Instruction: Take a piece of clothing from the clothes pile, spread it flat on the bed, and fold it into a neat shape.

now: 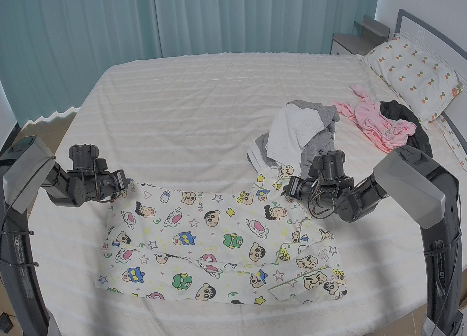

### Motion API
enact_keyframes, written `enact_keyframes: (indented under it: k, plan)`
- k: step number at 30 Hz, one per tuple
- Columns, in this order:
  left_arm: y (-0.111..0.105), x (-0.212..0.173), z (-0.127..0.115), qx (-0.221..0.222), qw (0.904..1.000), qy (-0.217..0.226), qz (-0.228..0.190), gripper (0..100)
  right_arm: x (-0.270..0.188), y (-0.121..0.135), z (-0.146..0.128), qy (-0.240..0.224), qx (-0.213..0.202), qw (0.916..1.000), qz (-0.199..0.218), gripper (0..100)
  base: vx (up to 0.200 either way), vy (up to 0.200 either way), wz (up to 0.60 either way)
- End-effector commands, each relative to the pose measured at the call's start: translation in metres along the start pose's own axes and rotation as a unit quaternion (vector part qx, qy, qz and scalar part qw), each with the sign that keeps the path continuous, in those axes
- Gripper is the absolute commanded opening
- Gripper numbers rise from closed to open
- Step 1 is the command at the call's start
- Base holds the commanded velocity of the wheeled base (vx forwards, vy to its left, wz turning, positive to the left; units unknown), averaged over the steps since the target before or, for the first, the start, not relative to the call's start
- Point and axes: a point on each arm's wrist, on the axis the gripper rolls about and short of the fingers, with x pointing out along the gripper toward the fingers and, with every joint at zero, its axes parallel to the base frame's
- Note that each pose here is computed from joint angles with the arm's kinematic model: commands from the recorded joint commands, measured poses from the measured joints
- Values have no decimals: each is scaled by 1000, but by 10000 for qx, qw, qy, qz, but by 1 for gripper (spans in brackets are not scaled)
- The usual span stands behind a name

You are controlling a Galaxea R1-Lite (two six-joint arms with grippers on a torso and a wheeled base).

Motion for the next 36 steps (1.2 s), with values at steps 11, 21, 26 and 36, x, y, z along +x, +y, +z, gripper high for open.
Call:
enact_keyframes:
  k: [11, 21, 26, 36]
  plan:
    - [-8, -18, 12, 82, 9994, -342, 65, 0, -27, 1, 12, -395, -51, 9991, 127, 0, 0, 0, 0]
    - [-8, -20, 12, 34, 9985, -551, 36, 0, -38, 7, 18, -425, -82, 9988, 235, 0, 0, 0, 0]
    - [-9, -27, 8, 24, 9989, -460, 16, 0, -44, 5, 11, -201, -82, 9992, 321, 0, 0, 0, 0]
    - [-14, -43, 13, 63, 9985, -548, -6, 0, -70, 11, 15, -98, -101, 9972, 730, 0, 0, 0, 0]
